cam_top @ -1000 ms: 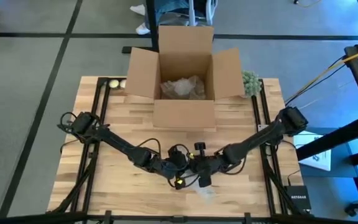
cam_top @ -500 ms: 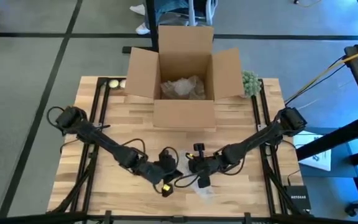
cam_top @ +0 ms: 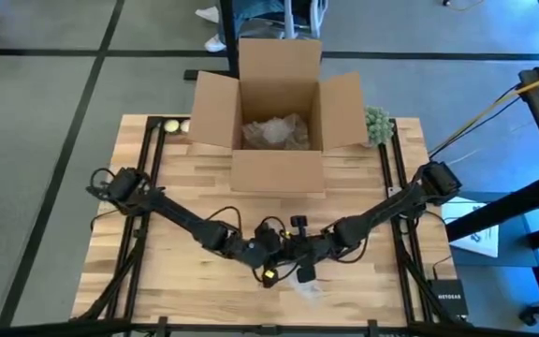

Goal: Wrap mug
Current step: Wrap the mug with the bubble wrap

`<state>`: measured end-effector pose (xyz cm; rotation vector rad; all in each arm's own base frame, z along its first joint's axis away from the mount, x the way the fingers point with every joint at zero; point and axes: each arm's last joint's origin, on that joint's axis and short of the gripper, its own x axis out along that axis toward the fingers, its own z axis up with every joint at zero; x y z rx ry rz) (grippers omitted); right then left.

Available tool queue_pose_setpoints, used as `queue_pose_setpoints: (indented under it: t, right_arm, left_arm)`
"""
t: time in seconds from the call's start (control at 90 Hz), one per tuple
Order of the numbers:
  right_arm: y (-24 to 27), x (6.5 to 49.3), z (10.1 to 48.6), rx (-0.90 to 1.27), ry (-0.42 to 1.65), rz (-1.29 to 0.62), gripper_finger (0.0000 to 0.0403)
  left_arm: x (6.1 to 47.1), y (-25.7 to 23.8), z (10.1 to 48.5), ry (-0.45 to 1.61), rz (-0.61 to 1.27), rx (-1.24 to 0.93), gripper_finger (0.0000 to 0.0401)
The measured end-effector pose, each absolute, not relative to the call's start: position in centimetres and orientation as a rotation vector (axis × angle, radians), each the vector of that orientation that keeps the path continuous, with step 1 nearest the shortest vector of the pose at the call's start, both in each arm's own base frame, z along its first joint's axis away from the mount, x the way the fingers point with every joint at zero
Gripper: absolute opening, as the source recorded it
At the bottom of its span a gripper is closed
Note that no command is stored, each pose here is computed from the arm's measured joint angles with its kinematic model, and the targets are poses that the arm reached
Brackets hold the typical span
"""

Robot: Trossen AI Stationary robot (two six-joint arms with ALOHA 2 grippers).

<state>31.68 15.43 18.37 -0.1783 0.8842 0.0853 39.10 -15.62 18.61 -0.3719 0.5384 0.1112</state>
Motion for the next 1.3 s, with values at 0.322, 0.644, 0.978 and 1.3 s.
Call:
queue_pose_setpoints:
  t: [0.322, 0.644, 0.978, 1.3]
  right_arm:
    - [14.8, 30.1, 24.8, -0.168, 0.904, 0.146, 0.0001]
    - [15.4, 31.4, 20.4, -0.146, 0.909, 0.166, 0.0001]
    - [15.2, 31.8, 18.9, -0.156, 0.913, 0.094, 0.0001]
    - [15.0, 31.9, 18.8, -0.158, 0.884, 0.055, 0.0001]
  left_arm:
    - [39.1, -15.4, 18.6, 0.537, 0.136, -0.366, 0.0]
    - [38.9, -15.5, 18.6, 0.546, 0.134, -0.36, 0.0]
    - [36.4, -17.2, 22.7, 0.512, 0.064, -0.369, 0.0]
    - [35.3, -19.8, 21.9, 0.536, 0.033, -0.38, 0.0]
